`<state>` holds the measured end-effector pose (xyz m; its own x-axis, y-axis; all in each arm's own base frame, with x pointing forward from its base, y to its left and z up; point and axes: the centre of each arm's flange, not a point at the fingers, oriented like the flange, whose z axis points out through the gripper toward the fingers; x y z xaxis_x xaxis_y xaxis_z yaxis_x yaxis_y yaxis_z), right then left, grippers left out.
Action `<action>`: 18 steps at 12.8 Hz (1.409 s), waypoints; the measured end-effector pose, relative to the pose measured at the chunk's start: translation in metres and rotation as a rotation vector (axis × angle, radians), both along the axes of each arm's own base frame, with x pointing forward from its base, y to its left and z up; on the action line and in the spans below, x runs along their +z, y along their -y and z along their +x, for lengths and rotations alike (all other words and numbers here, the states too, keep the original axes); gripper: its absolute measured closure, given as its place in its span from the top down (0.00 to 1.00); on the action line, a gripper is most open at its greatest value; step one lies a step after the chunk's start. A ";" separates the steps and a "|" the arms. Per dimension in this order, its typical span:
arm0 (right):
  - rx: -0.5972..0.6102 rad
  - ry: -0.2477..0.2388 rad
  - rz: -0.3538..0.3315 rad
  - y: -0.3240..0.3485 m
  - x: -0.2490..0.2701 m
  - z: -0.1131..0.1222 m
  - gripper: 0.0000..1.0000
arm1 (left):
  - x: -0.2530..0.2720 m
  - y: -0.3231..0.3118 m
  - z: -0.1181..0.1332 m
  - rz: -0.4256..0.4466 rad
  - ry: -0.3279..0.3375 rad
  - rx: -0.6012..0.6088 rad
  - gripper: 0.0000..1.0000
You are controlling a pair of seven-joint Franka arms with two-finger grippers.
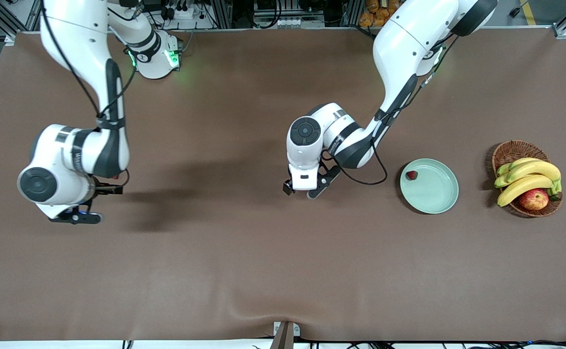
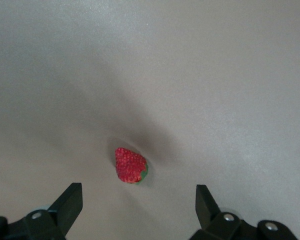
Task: Collect all strawberries into plate
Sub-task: 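Grasp the mid-table strawberry with the left gripper while the right gripper grasps the last, then carry the strawberry over the plate while the right gripper carries one mid-table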
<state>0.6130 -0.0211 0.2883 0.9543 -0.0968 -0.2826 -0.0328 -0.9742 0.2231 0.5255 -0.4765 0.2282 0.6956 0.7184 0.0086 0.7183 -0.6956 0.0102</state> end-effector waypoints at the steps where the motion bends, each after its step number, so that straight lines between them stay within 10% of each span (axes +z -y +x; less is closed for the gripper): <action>1: 0.005 -0.029 0.015 0.010 -0.009 -0.008 1.00 | -0.001 -0.002 0.002 0.005 0.003 0.008 1.00; 7: 0.185 -0.119 0.125 0.083 -0.046 -0.041 1.00 | -0.011 -0.019 0.018 0.025 0.029 0.098 1.00; 18: 0.314 -0.061 0.171 0.056 -0.113 -0.073 1.00 | -0.051 -0.007 0.002 0.018 0.005 0.114 1.00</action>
